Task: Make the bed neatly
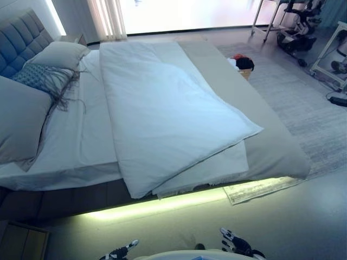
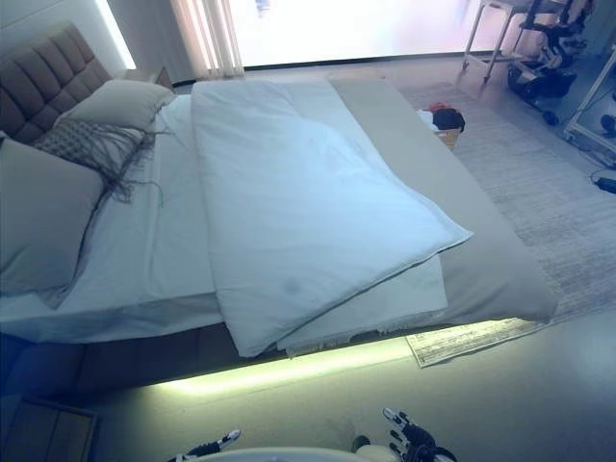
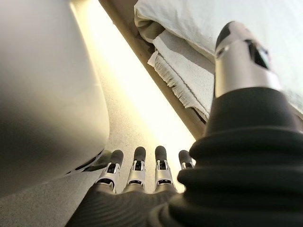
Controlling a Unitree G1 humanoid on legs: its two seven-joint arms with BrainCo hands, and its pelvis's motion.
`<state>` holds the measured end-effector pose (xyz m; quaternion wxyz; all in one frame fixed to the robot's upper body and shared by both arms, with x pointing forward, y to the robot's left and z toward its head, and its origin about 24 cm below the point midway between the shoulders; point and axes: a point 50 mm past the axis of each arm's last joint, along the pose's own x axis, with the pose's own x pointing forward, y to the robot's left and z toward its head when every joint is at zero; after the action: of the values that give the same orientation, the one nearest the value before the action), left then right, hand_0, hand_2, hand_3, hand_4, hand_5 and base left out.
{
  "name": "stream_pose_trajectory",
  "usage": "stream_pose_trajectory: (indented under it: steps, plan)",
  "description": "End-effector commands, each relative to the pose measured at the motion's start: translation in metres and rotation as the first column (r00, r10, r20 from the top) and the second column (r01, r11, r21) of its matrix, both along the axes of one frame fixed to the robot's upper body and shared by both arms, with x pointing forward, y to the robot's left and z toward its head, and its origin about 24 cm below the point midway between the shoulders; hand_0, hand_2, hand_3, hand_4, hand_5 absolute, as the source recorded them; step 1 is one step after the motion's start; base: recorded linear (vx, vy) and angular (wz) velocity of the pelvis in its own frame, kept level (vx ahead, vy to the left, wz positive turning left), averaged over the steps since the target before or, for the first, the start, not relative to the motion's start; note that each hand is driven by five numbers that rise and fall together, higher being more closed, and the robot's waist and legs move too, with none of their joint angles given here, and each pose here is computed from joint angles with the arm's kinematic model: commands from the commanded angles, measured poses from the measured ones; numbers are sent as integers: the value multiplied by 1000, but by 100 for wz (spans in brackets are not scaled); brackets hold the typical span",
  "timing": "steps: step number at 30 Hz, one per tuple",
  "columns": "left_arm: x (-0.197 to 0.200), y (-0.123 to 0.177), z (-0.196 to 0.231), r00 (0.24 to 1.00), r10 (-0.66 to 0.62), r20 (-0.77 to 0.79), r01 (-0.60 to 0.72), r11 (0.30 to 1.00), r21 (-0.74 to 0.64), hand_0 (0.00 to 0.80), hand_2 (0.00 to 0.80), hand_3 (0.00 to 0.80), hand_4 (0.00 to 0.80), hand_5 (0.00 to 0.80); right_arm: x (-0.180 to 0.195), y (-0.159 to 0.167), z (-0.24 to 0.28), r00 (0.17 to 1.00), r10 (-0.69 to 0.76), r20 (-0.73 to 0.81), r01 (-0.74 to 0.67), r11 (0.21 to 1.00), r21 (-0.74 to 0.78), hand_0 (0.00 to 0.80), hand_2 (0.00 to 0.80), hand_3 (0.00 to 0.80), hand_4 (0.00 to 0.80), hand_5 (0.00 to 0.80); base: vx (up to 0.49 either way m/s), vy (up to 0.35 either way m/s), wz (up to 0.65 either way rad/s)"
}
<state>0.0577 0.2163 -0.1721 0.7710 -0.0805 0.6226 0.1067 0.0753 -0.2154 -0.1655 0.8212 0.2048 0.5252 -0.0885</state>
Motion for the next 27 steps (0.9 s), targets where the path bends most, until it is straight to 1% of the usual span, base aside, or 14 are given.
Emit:
stream_pose_trajectory:
  steps: [1,4,9,14,18,20,22,24,27]
  plan:
    - [8,-3,0,1000,-17,-19,18,1000,17,0,0,0,0,0,25,6,3,1000,0,22,-1,1000,15,0,0,0,0,0,54,-107,0]
    - [8,-1,0,1000,6,-18,-5,1000,24,0,0,0,0,0,28,4,4,999,-6,37,5,1000,13,0,0,0,0,0,49,-118,-2]
    - [15,0,1,1000,29,0,-29,999,24,0,0,0,0,0,47,-8,11,996,12,92,-8,999,-51,0,0,0,0,0,-6,-162,-12]
    - [-3,0,-1,997,79,-18,-79,997,7,0,0,0,0,0,49,-20,14,996,61,72,-51,990,-134,0,0,0,0,0,185,-95,-55]
    - [-7,2,-1,998,58,-17,-58,998,11,0,0,0,0,0,44,-23,13,997,55,51,-48,990,-133,0,0,0,0,0,385,46,-79]
    - [-9,1,-1,997,71,-15,-71,997,15,0,0,0,0,0,35,-25,11,999,41,35,-36,991,-126,0,0,0,0,0,473,119,-76]
    - [-12,1,-2,996,88,-15,-88,996,14,0,0,0,0,0,29,-24,10,998,51,25,-47,991,-127,0,0,0,0,0,404,149,8]
    - [-13,4,-1,993,121,-15,-120,993,17,0,0,0,0,0,31,-17,8,997,66,31,-61,989,-132,0,0,0,0,0,408,182,-5]
    - [-9,11,0,994,106,-9,-106,994,26,0,0,0,0,0,40,-11,10,996,61,67,-54,993,-105,0,0,0,0,0,374,155,-11]
